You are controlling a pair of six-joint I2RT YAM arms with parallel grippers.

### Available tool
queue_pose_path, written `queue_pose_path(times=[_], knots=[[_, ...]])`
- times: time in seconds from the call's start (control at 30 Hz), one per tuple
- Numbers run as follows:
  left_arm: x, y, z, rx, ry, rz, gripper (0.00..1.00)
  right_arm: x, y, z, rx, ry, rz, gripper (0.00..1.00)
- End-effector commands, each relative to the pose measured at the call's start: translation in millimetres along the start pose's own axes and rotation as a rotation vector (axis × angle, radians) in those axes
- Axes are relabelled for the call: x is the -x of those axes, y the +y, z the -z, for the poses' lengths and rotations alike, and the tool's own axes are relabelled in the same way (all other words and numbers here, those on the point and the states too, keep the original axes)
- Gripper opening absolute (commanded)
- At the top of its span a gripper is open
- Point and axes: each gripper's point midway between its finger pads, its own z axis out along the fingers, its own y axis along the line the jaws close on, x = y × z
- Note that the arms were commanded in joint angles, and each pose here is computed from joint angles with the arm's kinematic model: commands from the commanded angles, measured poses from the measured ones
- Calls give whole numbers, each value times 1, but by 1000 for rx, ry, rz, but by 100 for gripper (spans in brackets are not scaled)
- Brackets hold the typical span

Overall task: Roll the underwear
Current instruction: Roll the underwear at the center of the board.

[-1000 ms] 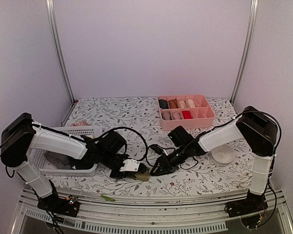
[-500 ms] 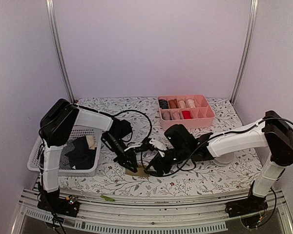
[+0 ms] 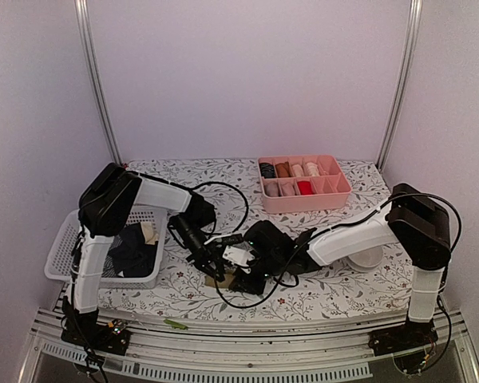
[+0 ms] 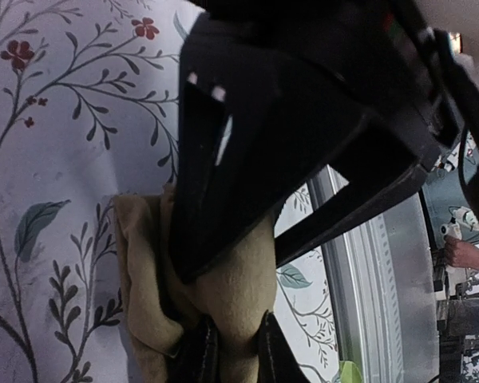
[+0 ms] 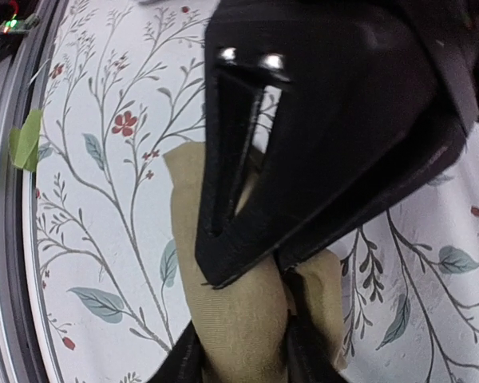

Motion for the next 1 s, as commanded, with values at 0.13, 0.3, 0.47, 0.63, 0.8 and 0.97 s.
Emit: queue_pose_path(times=[0.13, 0.3, 0.47, 0.63, 0.8, 0.97], knots=[[0, 19, 16, 103, -8, -1, 20, -16, 1, 2, -6, 68, -18, 0], [60, 3, 88, 318, -240, -166, 45, -42, 21, 10, 88, 171, -174, 0], [72, -28, 136, 595, -334, -336, 48, -63, 55, 15, 317, 245, -430, 0], [37, -56, 107, 656, -279, -429, 48, -65, 56, 8, 422, 265, -601, 0], [18, -74, 54, 639, -172, -501, 49, -67, 41, -1, 438, 277, -703, 0], [14, -68, 19, 561, -120, -412, 49, -73, 34, -3, 432, 283, -713, 0]])
